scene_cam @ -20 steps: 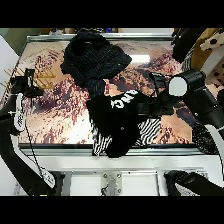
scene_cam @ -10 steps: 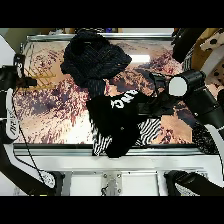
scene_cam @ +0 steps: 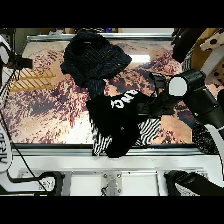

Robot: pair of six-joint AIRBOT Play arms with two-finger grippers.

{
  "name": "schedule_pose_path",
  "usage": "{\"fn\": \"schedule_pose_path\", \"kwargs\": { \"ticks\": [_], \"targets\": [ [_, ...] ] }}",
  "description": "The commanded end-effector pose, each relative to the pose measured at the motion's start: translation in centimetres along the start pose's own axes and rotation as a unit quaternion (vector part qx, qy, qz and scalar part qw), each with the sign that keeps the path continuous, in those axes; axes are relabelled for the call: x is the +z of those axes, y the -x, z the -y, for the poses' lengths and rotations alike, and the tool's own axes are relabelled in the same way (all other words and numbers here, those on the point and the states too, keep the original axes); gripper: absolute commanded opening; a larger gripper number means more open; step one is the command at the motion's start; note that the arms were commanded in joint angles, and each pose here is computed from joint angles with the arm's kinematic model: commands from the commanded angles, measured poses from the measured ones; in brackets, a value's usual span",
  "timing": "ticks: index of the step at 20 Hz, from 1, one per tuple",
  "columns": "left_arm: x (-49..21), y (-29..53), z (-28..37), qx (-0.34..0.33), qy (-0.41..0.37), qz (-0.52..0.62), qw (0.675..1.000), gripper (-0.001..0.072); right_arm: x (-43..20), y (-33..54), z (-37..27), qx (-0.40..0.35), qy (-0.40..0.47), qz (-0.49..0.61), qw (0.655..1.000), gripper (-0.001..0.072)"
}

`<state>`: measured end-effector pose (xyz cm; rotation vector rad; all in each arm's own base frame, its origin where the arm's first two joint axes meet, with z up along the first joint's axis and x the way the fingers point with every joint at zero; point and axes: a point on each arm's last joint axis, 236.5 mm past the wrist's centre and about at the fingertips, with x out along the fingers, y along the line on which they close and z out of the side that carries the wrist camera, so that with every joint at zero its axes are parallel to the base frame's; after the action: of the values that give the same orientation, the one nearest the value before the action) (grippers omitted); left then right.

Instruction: Fold the clothes and pants, and hang the long-sleeved shirts on hangers.

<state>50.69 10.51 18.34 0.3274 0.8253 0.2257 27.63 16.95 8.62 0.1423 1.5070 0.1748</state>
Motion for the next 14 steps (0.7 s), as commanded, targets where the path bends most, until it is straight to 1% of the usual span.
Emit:
{"fn": "schedule_pose_path", "kwargs": {
  "ticks": [1, 3, 5, 7, 8, 9, 14],
  "targets": [
    [0.4, 6.6, 6.3, -0.124, -0.089, 0.023, 0.988, 0.0016, 0.0, 0.0, 0.0, 0.0, 0.0, 0.0, 1.0, 0.0027],
    [-0.5, 10.6, 11.1, -0.242, -0.148, 0.039, 0.958, 0.0016, 0.0, 0.0, 0.0, 0.0, 0.0, 0.0, 1.0, 0.0027],
    [-2.3, 14.6, 15.1, -0.35, -0.226, 0.052, 0.908, 0.0016, 0.0, 0.0, 0.0, 0.0, 0.0, 0.0, 1.0, 0.0026],
    [-4.6, 18.1, 18.0, -0.442, -0.289, 0.056, 0.847, 0.0016, 0.0, 0.0, 0.0, 0.0, 0.0, 0.0, 1.0, 0.0026],
    [-5.4, 18.8, 18.4, -0.459, -0.293, 0.046, 0.837, 0.0016, 0.0, 0.0, 0.0, 0.0, 0.0, 0.0, 1.0, 0.0027],
    [-5.7, 19.0, 18.5, -0.461, -0.299, 0.04, 0.834, 0.0017, 0.0, 0.0, 0.0, 0.0, 0.0, 0.0, 1.0, 0.0026],
    [-5.2, 18.4, 18.4, -0.454, -0.307, 0.054, 0.835, 0.0017, 0.0, 0.0, 0.0, 0.0, 0.0, 0.0, 1.0, 0.0026]
  ]
}}
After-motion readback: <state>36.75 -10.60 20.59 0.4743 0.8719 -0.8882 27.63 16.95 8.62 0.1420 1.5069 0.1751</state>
